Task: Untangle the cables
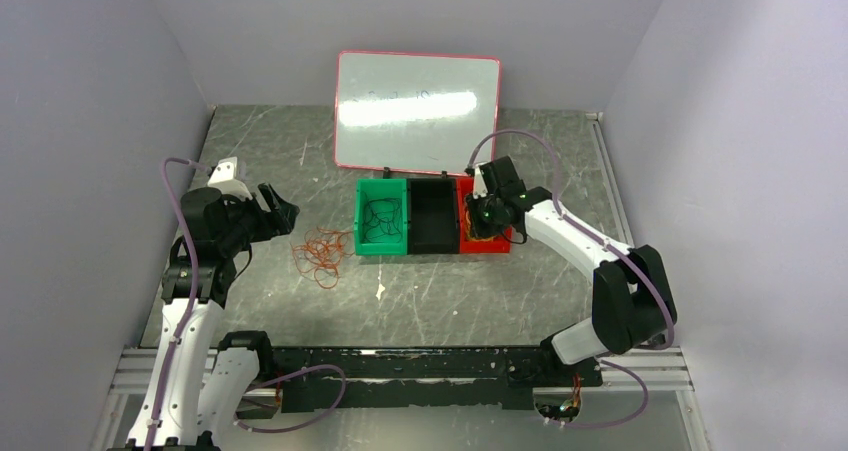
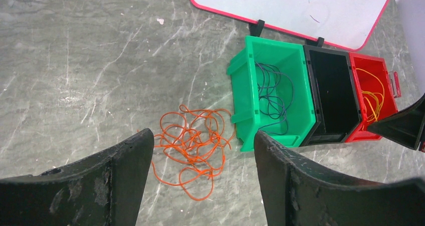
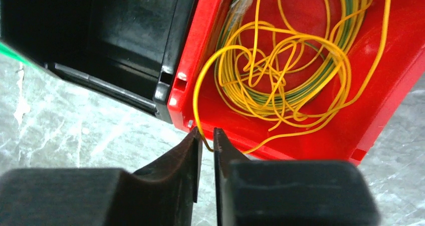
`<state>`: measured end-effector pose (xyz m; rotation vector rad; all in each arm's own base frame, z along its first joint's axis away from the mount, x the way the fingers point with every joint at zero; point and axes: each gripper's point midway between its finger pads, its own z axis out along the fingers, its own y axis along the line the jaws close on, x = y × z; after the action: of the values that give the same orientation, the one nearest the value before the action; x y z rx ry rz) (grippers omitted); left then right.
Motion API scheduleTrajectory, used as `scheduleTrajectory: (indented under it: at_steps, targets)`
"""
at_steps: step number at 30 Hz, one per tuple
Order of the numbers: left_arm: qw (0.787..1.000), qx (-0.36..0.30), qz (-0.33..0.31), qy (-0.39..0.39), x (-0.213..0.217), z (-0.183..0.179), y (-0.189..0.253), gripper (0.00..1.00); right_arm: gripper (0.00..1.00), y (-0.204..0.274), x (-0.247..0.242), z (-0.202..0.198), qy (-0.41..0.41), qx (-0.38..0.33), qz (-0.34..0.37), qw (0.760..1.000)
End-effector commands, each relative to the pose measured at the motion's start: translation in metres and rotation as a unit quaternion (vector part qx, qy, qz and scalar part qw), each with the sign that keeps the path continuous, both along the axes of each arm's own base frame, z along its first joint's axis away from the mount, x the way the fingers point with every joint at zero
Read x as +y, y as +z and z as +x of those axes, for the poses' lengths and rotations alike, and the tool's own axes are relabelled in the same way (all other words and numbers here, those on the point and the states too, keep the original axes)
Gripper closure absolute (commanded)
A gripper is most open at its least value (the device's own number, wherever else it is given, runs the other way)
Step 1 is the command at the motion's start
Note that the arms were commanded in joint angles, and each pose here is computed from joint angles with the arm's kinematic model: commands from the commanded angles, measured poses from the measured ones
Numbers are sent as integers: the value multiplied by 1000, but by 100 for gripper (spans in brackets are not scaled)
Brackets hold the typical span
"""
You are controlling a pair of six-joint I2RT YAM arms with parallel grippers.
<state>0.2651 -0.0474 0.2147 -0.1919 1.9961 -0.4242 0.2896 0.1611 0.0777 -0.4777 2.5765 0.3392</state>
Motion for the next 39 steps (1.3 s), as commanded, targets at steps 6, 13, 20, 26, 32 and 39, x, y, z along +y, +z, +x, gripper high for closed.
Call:
scheduleTrajectory:
  at_steps: [6,13,20,26,32,39]
  targets:
    - [1000,-18,4,-1,2,1,10,23,98,5,-4,30,-33,-45,-9,998]
    - [1000,-18,5,1,2,1,10,23,100,-3,0,61,-37,-55,7,998]
    - [1000,-17,2,-6,0,2,13,22,100,-21,6,75,-37,-47,19,998]
    - [1000,-15,2,-6,0,3,12,21,92,-25,3,76,-39,-48,11,998]
    - [1000,-29,-2,2,1,5,22,14,76,14,3,82,-37,-84,20,996]
    - [999,-34,-9,3,0,10,26,11,65,54,-4,79,-40,-113,17,993]
